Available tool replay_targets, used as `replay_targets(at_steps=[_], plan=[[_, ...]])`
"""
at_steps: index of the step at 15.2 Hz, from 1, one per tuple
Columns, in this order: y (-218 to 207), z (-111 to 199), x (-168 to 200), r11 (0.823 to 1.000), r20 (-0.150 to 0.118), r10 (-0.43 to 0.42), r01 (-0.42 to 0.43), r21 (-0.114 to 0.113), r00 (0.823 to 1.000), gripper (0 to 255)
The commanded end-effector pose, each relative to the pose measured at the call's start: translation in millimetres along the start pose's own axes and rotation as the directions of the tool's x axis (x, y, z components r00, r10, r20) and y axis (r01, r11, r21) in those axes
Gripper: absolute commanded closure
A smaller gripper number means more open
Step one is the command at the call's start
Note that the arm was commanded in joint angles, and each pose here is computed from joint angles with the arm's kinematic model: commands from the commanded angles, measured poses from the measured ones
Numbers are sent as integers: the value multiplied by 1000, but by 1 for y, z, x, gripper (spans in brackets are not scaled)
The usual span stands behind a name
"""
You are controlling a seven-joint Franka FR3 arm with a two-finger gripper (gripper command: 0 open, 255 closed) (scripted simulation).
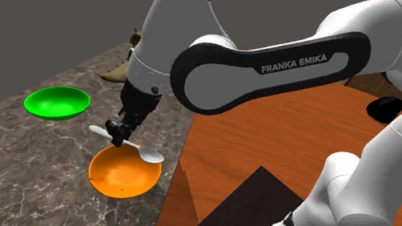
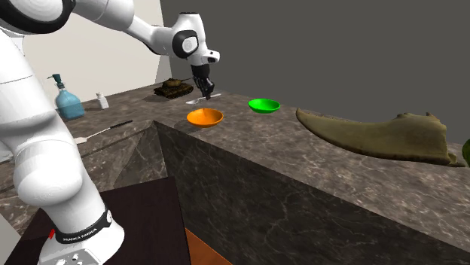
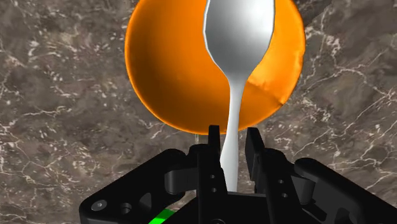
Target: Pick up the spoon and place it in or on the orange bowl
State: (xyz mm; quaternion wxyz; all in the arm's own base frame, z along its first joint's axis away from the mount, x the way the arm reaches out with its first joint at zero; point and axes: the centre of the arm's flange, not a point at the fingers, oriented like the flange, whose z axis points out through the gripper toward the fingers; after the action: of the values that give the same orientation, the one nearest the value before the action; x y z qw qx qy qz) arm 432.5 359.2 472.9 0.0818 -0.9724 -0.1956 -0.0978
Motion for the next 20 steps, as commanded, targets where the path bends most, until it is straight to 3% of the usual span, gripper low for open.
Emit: replay_targets(at_steps=[1, 14, 20], plan=[[-2, 8, -4, 1000, 0, 2, -2, 0, 1000, 255], [7, 73, -19, 1000, 0, 2, -2, 0, 1000, 255], [7, 73, -19, 1000, 0, 2, -2, 0, 1000, 255]])
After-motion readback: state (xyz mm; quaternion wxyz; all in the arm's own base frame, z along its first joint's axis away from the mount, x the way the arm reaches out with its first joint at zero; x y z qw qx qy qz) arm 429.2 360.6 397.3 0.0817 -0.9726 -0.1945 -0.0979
